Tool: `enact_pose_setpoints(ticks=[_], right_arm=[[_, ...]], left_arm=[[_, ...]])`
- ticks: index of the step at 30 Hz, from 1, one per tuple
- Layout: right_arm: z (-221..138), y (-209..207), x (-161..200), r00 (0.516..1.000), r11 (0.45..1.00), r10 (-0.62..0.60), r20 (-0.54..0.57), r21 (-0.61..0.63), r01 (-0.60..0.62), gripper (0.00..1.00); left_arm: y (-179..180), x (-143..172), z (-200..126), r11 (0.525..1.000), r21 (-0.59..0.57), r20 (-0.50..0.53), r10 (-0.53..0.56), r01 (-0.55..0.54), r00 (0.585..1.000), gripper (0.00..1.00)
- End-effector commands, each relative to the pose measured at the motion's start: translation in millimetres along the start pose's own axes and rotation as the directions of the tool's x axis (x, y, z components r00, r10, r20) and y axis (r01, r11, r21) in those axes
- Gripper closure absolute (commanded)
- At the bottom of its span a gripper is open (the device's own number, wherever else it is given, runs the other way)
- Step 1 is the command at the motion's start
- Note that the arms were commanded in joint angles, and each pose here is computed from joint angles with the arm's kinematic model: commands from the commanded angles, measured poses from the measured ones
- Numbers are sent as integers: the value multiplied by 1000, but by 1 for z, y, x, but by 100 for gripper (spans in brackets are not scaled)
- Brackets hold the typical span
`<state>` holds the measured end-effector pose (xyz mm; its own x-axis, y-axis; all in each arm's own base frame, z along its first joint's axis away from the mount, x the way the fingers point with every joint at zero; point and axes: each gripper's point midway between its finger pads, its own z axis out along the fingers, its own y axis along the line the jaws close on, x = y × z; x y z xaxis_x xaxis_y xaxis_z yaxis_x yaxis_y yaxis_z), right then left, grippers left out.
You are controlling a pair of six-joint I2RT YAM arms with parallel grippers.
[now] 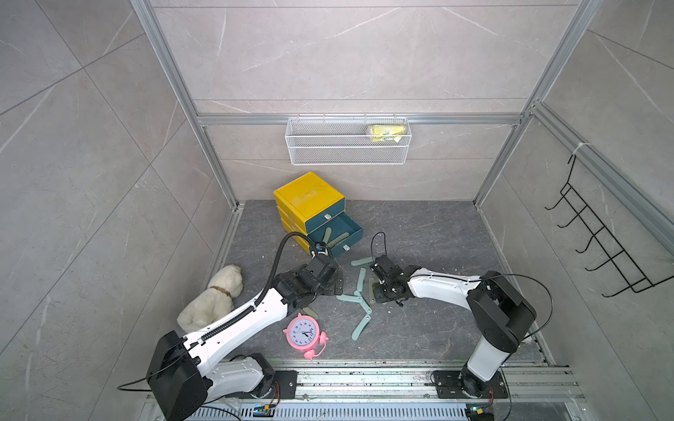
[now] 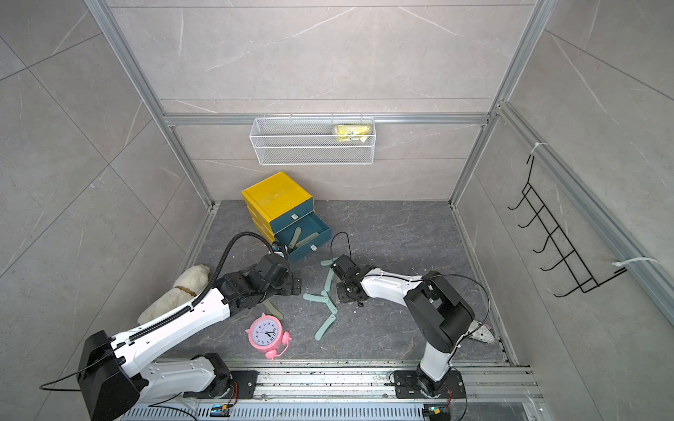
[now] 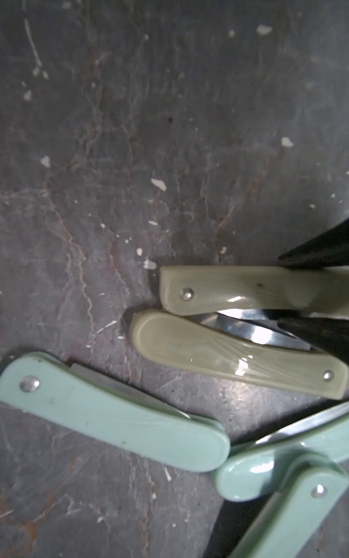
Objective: Place the fruit knives into the drawer by color
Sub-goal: Pick up the fruit knife from the center of the board.
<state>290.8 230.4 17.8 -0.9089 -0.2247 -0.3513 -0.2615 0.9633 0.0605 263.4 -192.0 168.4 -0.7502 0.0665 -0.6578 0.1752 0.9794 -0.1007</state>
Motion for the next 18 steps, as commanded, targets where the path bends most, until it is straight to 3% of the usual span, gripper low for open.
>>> enact_pose_setpoints(ticks=[1,18], right_arm=[[11,-20,25,997,999,17,-79,48,-14,75],[-33,-42,-14,989,993,111,93,38,-115,84]], left_arm=[[3,-7,-9,1000,-6,25,-11,11,1000,1],[3,-2,-4,1000,-10,12,-9,9,1000,1]])
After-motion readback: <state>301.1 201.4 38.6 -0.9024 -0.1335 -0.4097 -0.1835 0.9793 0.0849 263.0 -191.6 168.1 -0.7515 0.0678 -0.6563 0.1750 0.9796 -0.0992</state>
